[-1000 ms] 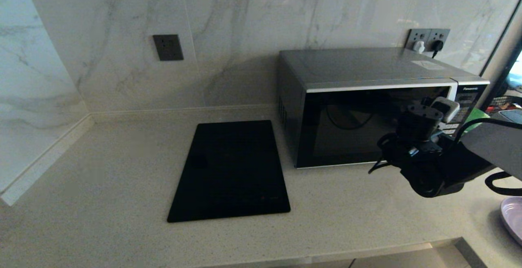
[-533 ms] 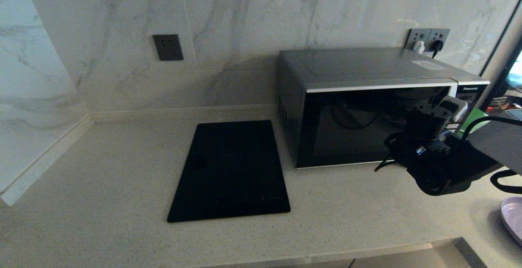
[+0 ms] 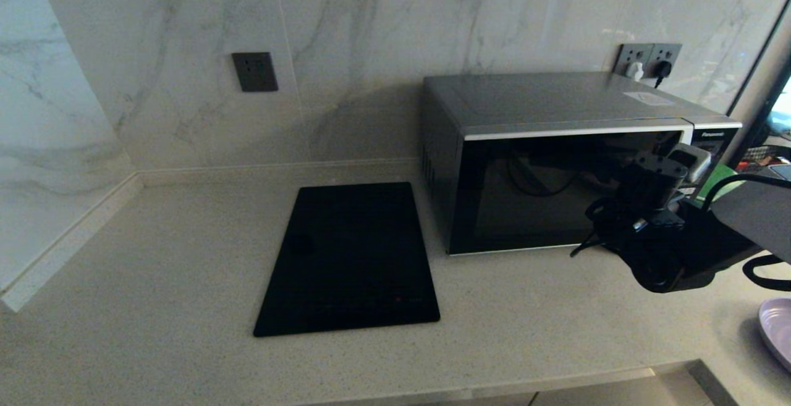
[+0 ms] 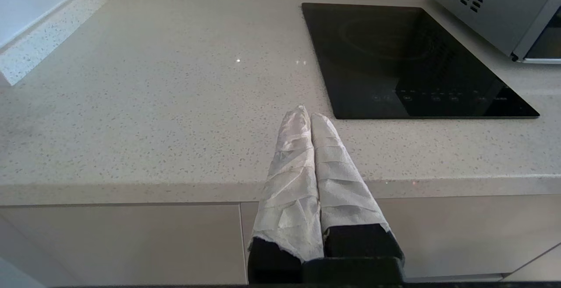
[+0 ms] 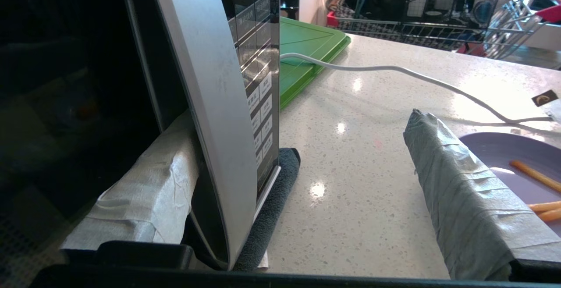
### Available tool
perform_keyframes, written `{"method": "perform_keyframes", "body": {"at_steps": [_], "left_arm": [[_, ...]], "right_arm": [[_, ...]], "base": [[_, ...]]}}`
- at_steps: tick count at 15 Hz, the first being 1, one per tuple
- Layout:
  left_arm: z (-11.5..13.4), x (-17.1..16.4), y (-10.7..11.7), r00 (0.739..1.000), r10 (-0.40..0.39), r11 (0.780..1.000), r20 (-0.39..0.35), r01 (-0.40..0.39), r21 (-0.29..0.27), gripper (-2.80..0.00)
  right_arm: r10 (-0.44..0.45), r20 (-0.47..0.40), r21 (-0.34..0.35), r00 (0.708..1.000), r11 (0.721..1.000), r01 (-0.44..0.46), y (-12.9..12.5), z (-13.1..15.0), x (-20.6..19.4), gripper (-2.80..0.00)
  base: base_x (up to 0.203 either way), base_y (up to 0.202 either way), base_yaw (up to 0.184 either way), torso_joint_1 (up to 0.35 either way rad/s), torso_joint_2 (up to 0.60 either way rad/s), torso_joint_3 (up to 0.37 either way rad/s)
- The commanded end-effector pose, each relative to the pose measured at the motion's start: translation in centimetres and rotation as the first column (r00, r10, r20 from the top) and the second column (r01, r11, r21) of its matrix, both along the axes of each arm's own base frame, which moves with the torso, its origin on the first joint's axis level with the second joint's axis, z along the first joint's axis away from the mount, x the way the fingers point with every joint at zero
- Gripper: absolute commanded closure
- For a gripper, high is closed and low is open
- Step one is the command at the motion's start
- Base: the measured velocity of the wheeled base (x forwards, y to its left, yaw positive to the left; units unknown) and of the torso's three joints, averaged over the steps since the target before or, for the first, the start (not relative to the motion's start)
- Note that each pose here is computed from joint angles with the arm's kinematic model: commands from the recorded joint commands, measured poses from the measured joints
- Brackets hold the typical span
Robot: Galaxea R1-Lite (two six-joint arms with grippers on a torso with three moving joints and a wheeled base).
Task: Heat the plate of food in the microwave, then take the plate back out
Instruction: Open the microwave oven
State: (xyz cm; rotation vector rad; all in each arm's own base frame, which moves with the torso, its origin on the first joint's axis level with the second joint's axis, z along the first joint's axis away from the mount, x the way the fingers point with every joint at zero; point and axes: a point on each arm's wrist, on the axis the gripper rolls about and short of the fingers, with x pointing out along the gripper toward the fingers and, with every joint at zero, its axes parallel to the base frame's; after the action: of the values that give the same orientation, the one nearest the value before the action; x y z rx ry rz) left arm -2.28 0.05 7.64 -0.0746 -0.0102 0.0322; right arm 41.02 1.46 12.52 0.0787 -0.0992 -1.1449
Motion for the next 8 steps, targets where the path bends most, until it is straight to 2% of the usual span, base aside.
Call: {"method": "perform_keyframes", "body": {"at_steps": [1,5,8], "left_arm": [[0.01,0.01,0.00,1.000,0.001,1.000,-0.001,-0.001,-0.001,0.00],[0.01,0.01,0.00,1.000,0.001,1.000,-0.001,-0.001,-0.001,0.00],[0.01,0.01,0.00,1.000,0.001,1.000,-0.001,-0.001,-0.001,0.00]], "right_arm": [[-0.015,0.011,-0.001,1.000,1.000,0.015,-0.30,0.19,0.21,-2.80],[-0.017,0.033,0.000,0.999,1.000,0.017,-0.32,0.52,0.87,-2.80],[-0.026,0.011,-0.007,1.000,1.000,0.027,-0.62,0.21,1.02,-2.80]], "base": [[0.000,0.000,0.000,0.000,0.00,0.000],[0.000,0.000,0.000,0.000,0.00,0.000],[0.000,0.000,0.000,0.000,0.00,0.000]]}}
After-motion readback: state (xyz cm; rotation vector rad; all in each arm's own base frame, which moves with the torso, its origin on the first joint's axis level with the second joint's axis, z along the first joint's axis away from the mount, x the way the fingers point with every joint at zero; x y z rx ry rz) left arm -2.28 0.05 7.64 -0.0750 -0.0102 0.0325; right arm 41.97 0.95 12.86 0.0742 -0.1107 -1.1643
